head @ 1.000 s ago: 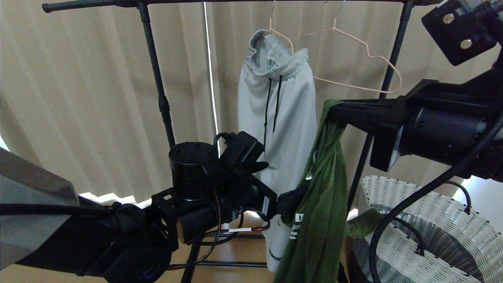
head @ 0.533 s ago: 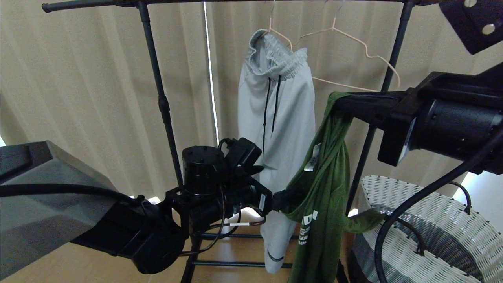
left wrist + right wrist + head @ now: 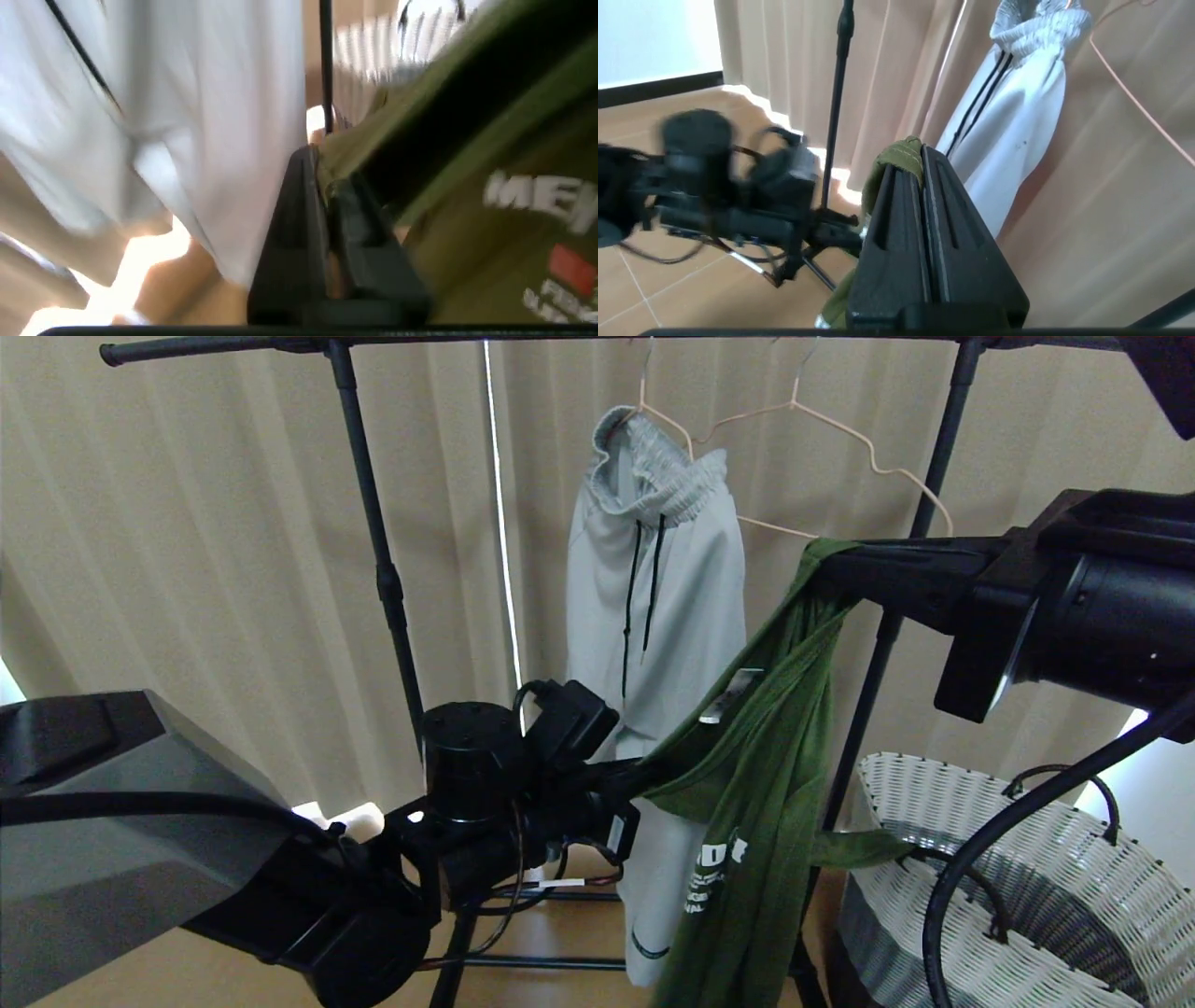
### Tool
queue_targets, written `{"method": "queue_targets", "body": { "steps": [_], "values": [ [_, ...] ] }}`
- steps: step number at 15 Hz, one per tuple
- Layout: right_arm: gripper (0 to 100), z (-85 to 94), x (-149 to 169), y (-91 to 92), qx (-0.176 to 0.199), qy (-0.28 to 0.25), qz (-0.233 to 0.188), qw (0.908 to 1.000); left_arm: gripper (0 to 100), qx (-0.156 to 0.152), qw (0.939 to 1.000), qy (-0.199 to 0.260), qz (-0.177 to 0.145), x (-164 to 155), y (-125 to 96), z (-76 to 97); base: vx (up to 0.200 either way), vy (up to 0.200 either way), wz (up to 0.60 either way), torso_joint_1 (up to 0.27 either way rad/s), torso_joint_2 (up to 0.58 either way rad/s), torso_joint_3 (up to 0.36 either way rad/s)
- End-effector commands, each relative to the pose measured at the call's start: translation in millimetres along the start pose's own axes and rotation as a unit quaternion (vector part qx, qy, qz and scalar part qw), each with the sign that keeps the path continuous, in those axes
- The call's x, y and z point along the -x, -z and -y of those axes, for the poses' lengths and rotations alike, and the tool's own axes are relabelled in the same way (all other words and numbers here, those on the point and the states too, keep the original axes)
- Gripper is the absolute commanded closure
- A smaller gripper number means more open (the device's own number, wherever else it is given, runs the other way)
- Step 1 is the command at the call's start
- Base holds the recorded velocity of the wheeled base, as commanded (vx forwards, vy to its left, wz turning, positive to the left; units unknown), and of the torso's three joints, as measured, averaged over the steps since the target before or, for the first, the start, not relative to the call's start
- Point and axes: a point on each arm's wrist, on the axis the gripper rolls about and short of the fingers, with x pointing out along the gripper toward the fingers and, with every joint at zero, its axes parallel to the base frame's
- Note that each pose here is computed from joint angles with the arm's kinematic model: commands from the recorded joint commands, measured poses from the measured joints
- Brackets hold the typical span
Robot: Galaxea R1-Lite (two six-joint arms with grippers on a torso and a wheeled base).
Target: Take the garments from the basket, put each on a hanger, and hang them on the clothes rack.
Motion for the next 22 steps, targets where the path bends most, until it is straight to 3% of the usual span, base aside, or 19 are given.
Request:
{"method": "queue_targets", "body": {
  "steps": [1, 2, 5, 6, 7, 9, 11, 12, 14, 16, 18, 22],
  "values": [
    [100, 0.7, -0.1, 0.4, 0.000, 0.001, 0.000, 1.0000, 100, -0.018, 0.9998, -0.007, 0.009, 13.8, -0.3, -1.0, 0.000, 0.000, 0.00, 0.000, 0.00, 0.000],
    [100, 1.1, -1.2, 0.9, 0.000, 0.003, -0.001, 1.0000, 100, -0.020, 0.9995, -0.022, 0.012, 28.4, -6.9, -8.9, 0.000, 0.000, 0.00, 0.000, 0.00, 0.000],
    [100, 12.5, -13.0, 7.8, 0.001, 0.033, -0.016, 0.9993, 100, -0.017, 0.9971, -0.073, 0.015, 87.7, -57.2, -31.7, 0.000, 0.000, 0.00, 0.000, 0.00, 0.000],
    [100, 12.5, -13.0, 7.8, 0.001, 0.033, -0.016, 0.9993, 100, -0.017, 0.9971, -0.073, 0.015, 87.7, -57.2, -31.7, 0.000, 0.000, 0.00, 0.000, 0.00, 0.000],
    [100, 20.4, -13.7, 6.0, -0.001, 0.048, -0.014, 0.9987, 100, -0.014, 0.9954, -0.094, 0.011, 123.2, -96.7, -37.1, 0.000, 0.000, 0.00, 0.000, 0.00, 0.000],
    [100, 32.6, -12.6, 5.7, -0.002, 0.075, -0.012, 0.9971, 100, -0.012, 0.9946, -0.103, 0.008, 150.9, -132.5, -35.6, 0.000, 0.000, 0.00, 0.000, 0.00, 0.000],
    [100, 41.1, -11.4, 5.3, -0.002, 0.092, -0.012, 0.9956, 100, -0.007, 0.9930, -0.117, -0.010, 166.3, -152.9, -33.5, 0.000, 0.000, 0.00, 0.000, 0.00, 0.000],
    [100, 46.3, -11.4, 4.3, -0.003, 0.104, -0.009, 0.9946, 100, -0.002, 0.9887, -0.146, -0.031, 173.7, -165.7, -33.6, 0.000, 0.000, 0.00, 0.000, 0.00, 0.000],
    [100, 55.4, -11.3, 1.8, -0.005, 0.122, -0.006, 0.9925, 100, -0.003, 0.9817, -0.188, -0.031, 177.1, -185.0, -36.1, 0.000, 0.000, 0.00, 0.000, 0.00, 0.000],
    [100, 64.0, -10.2, -7.9, -0.008, 0.138, 0.010, 0.9903, 100, -0.009, 0.9777, -0.210, -0.001, 172.2, -207.4, -41.3, 0.000, 0.000, 0.00, 0.000, 0.00, 0.000],
    [100, 67.7, -10.7, -17.8, -0.009, 0.144, 0.026, 0.9892, 100, -0.015, 0.9800, -0.197, 0.025, 170.3, -222.9, -34.9, 0.000, 0.000, 0.00, 0.000, 0.00, 0.000],
    [100, 67.8, -9.4, -19.3, -0.011, 0.145, 0.029, 0.9889, 100, -0.014, 0.9824, -0.186, 0.015, 165.5, -216.1, -26.0, 0.000, 0.000, 0.00, 0.000, 0.00, 0.000]
  ]
}}
